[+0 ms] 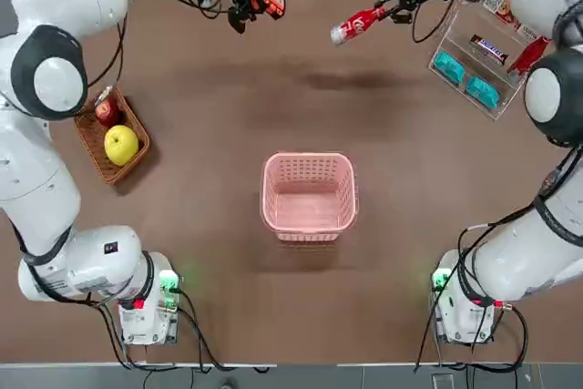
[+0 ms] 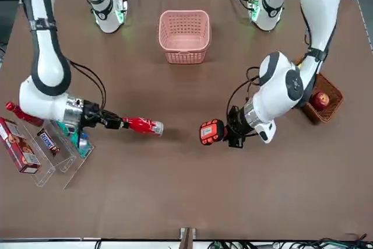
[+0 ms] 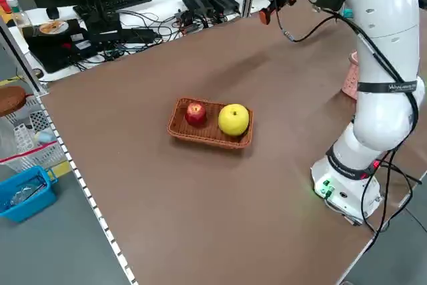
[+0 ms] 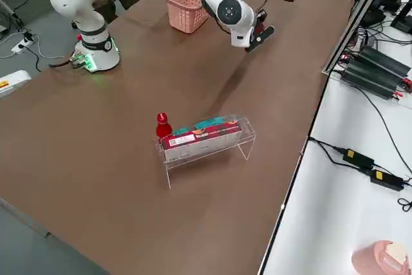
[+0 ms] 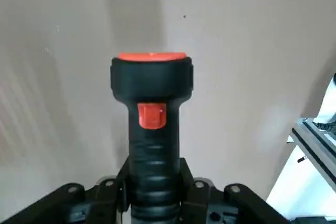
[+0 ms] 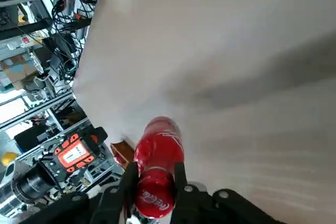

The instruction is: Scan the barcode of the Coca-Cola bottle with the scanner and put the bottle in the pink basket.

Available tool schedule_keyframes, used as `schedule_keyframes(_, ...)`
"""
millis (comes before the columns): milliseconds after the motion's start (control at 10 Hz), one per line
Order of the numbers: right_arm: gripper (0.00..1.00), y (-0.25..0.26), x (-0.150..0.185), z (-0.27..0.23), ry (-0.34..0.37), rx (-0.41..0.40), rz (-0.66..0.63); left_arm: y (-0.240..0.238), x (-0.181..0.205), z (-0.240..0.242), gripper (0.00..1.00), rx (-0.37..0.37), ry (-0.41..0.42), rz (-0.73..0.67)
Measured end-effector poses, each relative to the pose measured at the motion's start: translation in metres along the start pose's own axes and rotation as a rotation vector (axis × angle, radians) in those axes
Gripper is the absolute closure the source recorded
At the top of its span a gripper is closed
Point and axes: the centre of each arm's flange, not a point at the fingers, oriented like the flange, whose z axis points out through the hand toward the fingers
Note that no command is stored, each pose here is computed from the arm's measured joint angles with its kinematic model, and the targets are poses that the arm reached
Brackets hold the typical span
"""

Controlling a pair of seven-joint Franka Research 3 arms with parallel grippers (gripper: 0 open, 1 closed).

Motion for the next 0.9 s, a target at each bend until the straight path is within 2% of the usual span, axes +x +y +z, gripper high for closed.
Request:
schedule_keyframes(200, 0.68, -0.005, -0.005, 0.023, -0.014, 0.038, 0.020, 0.002, -0.001, 0.011, 0.64, -0.019, 0.005, -0.014)
schedule_keyframes(400, 0.68, -0.004, 0.004, 0.035, 0.028, 0.057, 0.039, 0.008, -0.001, 0.016, 0.64, -0.041, 0.028, -0.037)
schedule_keyframes(700, 0.68, -0.007, 0.011, 0.068, 0.033, 0.056, 0.041, 0.011, -0.012, 0.013, 0.64, -0.063, 0.036, -0.042)
schedule_keyframes(900, 0.68, -0.020, 0.002, 0.090, 0.028, 0.048, 0.013, 0.013, -0.011, 0.011, 0.64, -0.068, 0.035, -0.048)
